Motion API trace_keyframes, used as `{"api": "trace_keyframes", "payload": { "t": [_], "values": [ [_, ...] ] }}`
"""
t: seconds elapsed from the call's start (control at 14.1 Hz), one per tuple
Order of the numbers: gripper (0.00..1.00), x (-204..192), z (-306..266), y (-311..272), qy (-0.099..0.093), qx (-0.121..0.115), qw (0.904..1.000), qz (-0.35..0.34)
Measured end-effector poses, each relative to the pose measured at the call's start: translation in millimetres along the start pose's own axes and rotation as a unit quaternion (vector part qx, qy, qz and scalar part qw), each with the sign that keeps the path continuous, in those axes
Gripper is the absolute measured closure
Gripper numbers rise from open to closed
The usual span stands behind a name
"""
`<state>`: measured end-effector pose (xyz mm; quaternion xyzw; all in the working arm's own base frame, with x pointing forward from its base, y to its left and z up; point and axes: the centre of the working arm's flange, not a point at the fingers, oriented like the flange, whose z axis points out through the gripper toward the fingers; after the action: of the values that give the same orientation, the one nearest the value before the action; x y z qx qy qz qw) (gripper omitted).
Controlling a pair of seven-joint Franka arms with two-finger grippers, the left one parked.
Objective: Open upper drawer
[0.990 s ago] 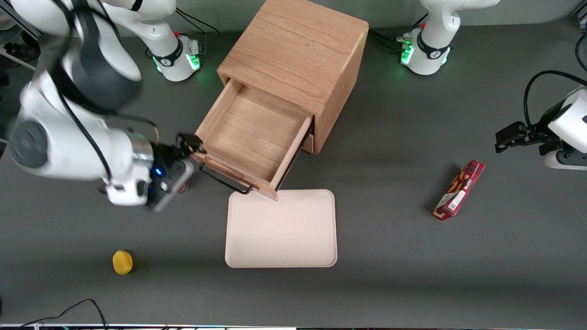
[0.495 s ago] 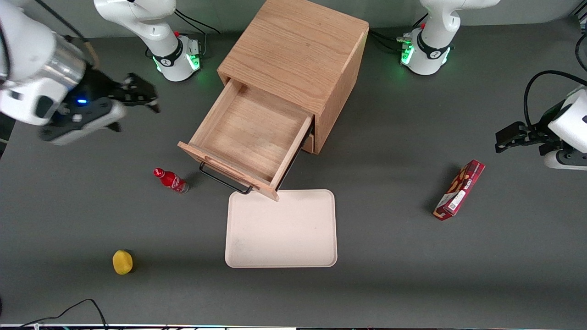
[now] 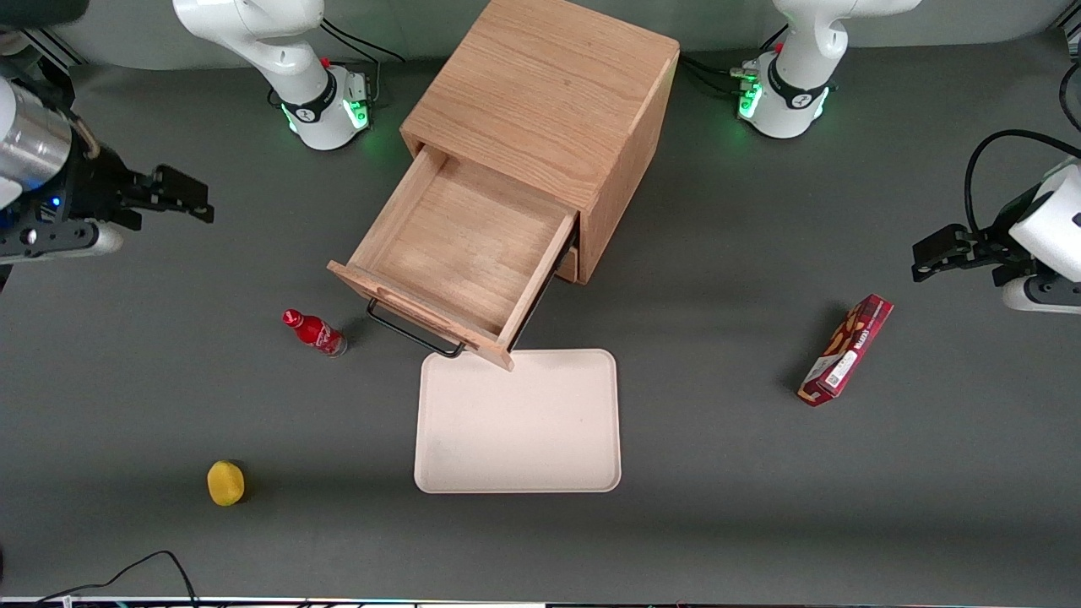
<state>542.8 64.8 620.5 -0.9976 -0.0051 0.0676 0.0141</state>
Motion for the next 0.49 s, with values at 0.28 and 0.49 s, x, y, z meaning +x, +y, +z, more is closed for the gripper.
{"api": "trace_keyframes", "payload": {
  "t": [0.28, 0.49],
  "values": [
    [0.00, -17.9, 65.6, 6.7, 0.040, 0.001, 0.9982, 0.045],
    [0.00, -42.0, 83.5, 13.6, 0.064, -0.007, 0.9966, 0.052]
  ]
}}
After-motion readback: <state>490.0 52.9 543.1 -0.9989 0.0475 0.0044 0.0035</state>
